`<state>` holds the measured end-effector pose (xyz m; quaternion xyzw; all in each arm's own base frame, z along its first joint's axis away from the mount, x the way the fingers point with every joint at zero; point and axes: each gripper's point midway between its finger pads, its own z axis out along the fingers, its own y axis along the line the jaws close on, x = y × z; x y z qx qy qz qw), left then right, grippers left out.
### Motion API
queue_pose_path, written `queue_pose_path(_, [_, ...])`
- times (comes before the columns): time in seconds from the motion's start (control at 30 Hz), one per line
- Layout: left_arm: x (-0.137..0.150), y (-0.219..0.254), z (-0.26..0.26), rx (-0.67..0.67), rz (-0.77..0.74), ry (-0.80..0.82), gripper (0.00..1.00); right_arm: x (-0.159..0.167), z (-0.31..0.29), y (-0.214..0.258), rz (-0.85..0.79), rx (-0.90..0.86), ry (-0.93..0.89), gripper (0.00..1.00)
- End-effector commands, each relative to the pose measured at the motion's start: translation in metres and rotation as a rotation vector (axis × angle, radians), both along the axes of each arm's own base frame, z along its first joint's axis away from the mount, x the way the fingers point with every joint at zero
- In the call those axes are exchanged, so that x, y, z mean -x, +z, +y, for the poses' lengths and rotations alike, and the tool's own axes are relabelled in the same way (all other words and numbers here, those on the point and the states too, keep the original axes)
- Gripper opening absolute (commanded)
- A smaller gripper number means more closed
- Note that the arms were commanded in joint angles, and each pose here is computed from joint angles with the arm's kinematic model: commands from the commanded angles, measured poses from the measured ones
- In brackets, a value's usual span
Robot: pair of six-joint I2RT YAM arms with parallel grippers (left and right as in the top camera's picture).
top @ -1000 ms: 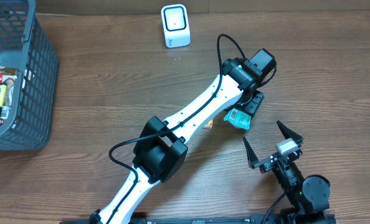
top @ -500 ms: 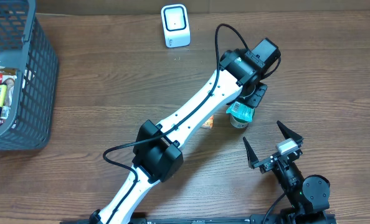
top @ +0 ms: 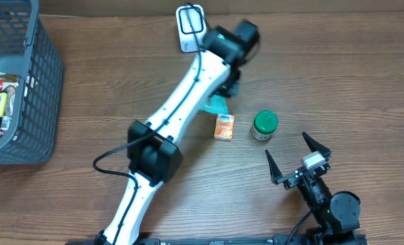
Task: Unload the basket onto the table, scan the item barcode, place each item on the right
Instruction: 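Hold the green pack's barcode under the white scanner with left gripper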
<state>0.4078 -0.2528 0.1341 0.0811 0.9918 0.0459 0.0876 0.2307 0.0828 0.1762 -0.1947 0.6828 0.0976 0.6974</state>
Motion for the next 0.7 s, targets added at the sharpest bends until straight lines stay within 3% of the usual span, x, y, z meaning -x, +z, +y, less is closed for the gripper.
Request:
queue_pose_path(0.0, [-0.011,-0.01,0.031,-0.06,0.007,0.097,0.38,-0.001,-0.002,-0.001,-0.007,0.002,-0.012,1.0])
queue_pose_path(0.67, [0.024,-0.116,0.055,-0.173,0.189,0.105,0.36,-0.001,-0.002,-0.001,-0.007,0.002,-0.012,1.0])
